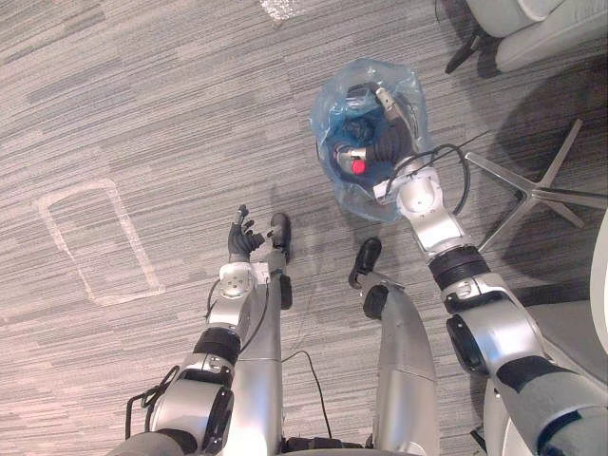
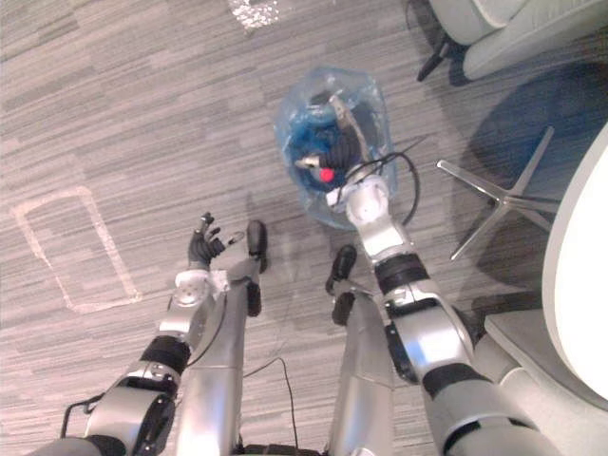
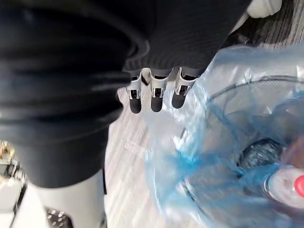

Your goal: Gather rubbish on tea table into small bin, then transfer packed bag to large trash can.

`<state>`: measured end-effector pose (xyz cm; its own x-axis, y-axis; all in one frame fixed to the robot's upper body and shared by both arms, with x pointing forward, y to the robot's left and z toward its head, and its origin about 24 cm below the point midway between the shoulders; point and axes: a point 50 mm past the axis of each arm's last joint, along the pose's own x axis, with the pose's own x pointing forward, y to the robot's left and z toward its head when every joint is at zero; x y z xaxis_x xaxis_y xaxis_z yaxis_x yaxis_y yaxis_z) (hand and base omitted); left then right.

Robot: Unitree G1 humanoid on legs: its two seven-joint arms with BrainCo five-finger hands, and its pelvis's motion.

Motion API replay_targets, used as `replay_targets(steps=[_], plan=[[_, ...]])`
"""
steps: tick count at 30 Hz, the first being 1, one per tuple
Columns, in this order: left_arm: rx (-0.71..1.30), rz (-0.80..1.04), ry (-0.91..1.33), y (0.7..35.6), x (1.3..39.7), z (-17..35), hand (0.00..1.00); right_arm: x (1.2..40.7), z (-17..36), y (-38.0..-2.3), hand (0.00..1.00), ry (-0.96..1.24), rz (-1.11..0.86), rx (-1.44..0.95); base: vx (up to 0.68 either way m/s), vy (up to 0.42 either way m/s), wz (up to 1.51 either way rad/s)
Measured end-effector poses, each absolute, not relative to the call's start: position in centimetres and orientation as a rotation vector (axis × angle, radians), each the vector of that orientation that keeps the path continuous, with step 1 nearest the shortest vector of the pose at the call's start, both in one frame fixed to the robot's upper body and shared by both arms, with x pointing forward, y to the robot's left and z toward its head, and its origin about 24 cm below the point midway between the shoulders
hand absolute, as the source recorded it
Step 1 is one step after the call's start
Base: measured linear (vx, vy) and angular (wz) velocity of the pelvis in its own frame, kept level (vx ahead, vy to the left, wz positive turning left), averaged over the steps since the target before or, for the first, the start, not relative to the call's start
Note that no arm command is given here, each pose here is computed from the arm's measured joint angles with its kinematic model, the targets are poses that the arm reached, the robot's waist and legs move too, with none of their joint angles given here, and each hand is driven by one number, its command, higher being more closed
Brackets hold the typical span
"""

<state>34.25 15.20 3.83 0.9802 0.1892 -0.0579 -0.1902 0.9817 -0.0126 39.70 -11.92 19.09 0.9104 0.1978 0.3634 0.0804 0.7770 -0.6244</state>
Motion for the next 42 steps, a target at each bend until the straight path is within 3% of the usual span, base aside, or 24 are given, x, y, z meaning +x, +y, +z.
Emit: replay_targets(steps=[19,20,29,42], plan=[[-0.027,0.197,0.041,15.2,34.9,4.5,0.00,39.8,12.5,-11.9,0.00,-0.204,0.170,-0.907,-0.01,-0.003,0.05],[-0.031,0.196,0.037,15.1,35.0,4.7,0.00,39.8,12.5,-11.9,1.00,-0.204,0.171,-0.904,-0.03,-0.011,0.17],[-0.106,0.194,0.000,14.6,35.1,5.5,0.00,40.0,12.9,-10.5,1.00,-0.211,0.231,-0.810,-0.02,-0.014,0.12],[-0.138,0.182,0.003,14.3,34.8,5.3,0.00,39.2,15.0,-10.3,1.00,-0.248,0.229,-0.223,-0.01,-0.013,0.00]])
